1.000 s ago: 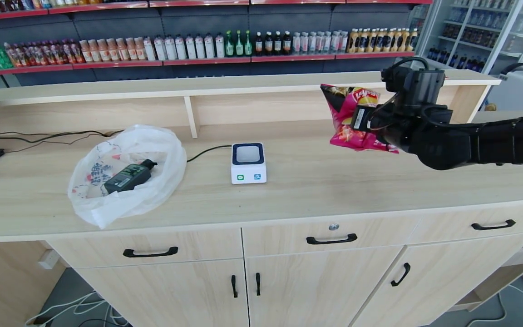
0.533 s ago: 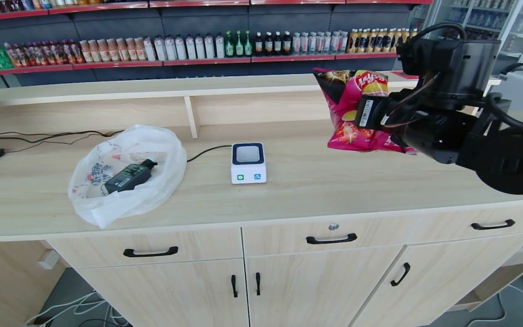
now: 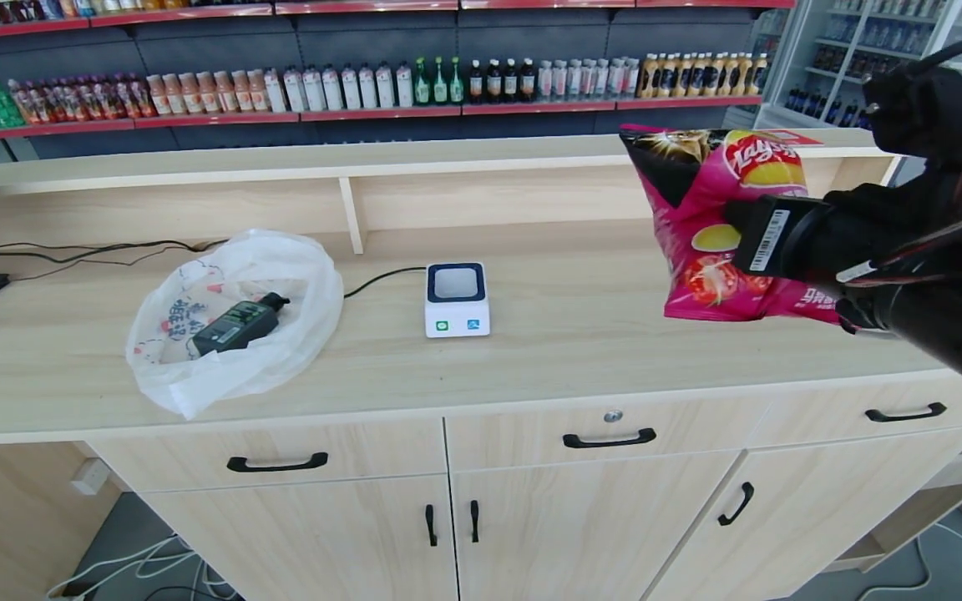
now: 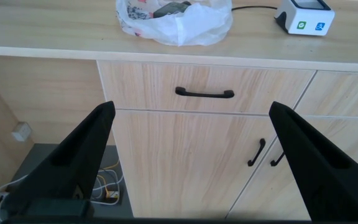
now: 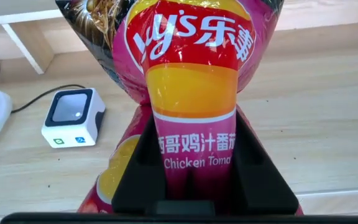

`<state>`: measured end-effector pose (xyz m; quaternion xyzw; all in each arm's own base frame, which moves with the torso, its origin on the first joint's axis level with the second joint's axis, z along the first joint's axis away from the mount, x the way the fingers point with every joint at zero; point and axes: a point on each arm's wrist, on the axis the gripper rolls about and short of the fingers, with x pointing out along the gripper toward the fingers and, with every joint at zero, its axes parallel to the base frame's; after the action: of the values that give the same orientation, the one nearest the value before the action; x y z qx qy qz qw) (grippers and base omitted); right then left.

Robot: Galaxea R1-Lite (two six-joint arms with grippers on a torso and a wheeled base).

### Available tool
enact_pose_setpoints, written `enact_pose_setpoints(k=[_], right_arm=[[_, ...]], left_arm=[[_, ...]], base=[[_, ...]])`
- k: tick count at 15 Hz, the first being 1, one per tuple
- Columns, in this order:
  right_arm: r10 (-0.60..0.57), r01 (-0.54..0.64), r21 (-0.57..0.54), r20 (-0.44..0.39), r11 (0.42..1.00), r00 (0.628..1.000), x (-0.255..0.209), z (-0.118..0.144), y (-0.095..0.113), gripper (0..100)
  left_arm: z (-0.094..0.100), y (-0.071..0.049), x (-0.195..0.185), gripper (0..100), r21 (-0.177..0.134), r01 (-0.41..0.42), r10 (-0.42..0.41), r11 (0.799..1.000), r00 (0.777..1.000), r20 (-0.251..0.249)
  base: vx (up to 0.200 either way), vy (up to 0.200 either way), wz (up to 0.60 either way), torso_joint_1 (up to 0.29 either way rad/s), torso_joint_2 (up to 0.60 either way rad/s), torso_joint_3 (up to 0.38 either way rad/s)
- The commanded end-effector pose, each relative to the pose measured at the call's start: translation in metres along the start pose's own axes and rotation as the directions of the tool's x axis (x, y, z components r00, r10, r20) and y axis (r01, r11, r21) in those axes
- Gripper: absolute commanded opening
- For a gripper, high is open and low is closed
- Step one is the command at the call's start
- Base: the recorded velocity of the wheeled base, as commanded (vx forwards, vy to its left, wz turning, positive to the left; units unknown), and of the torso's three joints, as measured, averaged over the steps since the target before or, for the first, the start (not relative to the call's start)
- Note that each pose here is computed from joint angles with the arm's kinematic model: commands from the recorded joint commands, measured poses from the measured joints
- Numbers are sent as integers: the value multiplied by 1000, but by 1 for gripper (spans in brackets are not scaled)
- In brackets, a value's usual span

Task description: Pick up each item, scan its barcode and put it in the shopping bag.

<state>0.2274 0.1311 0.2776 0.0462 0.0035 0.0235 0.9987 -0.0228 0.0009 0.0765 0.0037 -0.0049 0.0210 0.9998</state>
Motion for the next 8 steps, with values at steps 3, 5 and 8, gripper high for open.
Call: enact_pose_setpoints(k=[3, 5, 8], right_arm=[[107, -111, 130, 40, 985, 993, -33, -3, -21, 0], [194, -199, 153, 46, 968, 980, -29, -7, -30, 0], [302, -309, 206, 64, 929, 951, -21, -26, -32, 0]], left_arm=[[0, 0, 0, 100, 0, -1, 1, 1000, 1000, 1], [0, 0, 0, 100, 0, -1, 1, 1000, 1000, 1], [0, 0, 0, 100, 0, -1, 1, 1000, 1000, 1]], base=[[0, 0, 0, 0, 0, 0], [0, 0, 0, 0, 0, 0], [0, 0, 0, 0, 0, 0]])
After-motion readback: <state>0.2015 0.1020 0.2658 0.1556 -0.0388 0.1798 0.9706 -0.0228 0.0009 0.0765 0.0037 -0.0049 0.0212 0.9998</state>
